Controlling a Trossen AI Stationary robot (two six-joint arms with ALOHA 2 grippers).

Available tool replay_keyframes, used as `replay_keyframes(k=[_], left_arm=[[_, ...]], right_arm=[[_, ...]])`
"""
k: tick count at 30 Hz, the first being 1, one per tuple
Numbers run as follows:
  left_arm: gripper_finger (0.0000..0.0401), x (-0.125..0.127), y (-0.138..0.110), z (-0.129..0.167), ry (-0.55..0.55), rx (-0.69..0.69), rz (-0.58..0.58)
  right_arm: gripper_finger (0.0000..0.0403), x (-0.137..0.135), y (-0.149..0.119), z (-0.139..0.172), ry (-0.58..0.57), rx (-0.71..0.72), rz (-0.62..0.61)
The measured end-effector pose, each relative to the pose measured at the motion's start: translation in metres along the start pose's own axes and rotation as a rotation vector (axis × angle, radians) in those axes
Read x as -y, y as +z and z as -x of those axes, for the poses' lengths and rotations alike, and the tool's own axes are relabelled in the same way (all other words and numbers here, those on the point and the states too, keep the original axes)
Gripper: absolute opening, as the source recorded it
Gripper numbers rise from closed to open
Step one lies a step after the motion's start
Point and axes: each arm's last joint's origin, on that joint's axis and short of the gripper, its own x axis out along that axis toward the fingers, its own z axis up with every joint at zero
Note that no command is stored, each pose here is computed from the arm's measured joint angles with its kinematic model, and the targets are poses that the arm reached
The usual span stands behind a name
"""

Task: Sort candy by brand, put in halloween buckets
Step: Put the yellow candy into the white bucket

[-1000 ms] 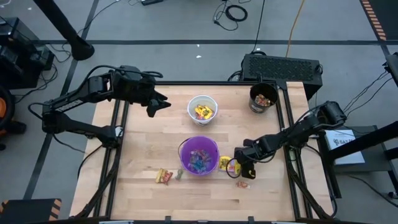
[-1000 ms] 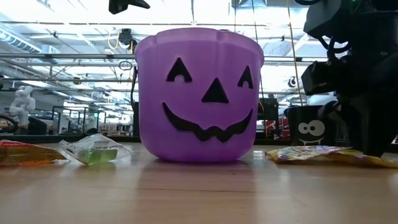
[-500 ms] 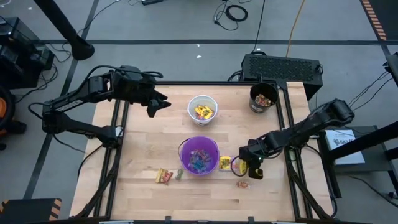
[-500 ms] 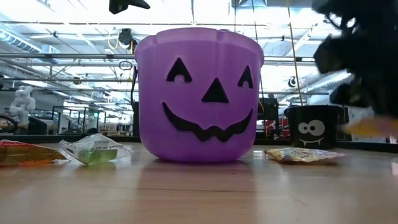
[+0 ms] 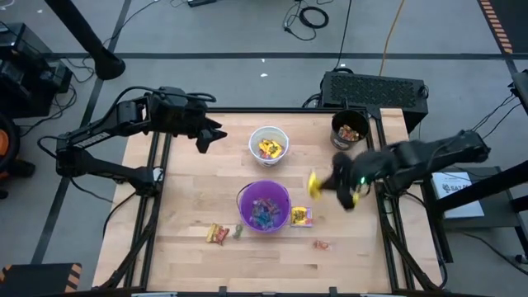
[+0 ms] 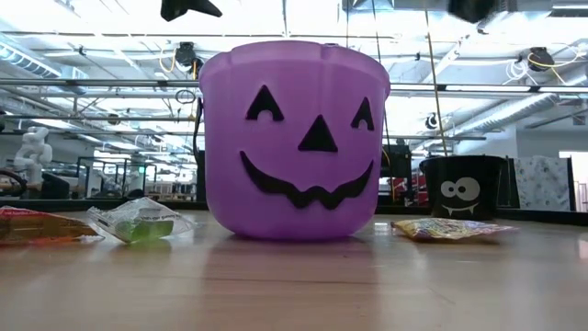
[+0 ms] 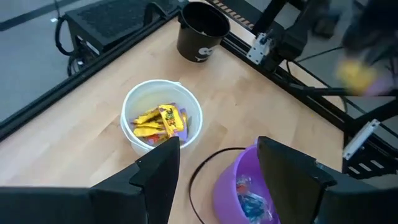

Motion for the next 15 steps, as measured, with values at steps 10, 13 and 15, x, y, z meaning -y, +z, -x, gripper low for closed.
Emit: replay_keyframes(k=[10,13,15], left_arm=[[0.0221,0.000,0.005,0.000,0.034,0.068,0.004],[0.0221,0.001,0.007,0.000,0.033,0.089,0.005],[0.0221,0.001,0.008,0.000,0.036,0.106,0.005]], right_arm=[[0.0000,-0.012,0.089,0.091,0.130,0.907,0.175],[0.0000,-0.010,0.094,0.102,0.186,0.973,0.225],[0.0000,-0.009,0.096,0.104,0.238,0.979,0.250]])
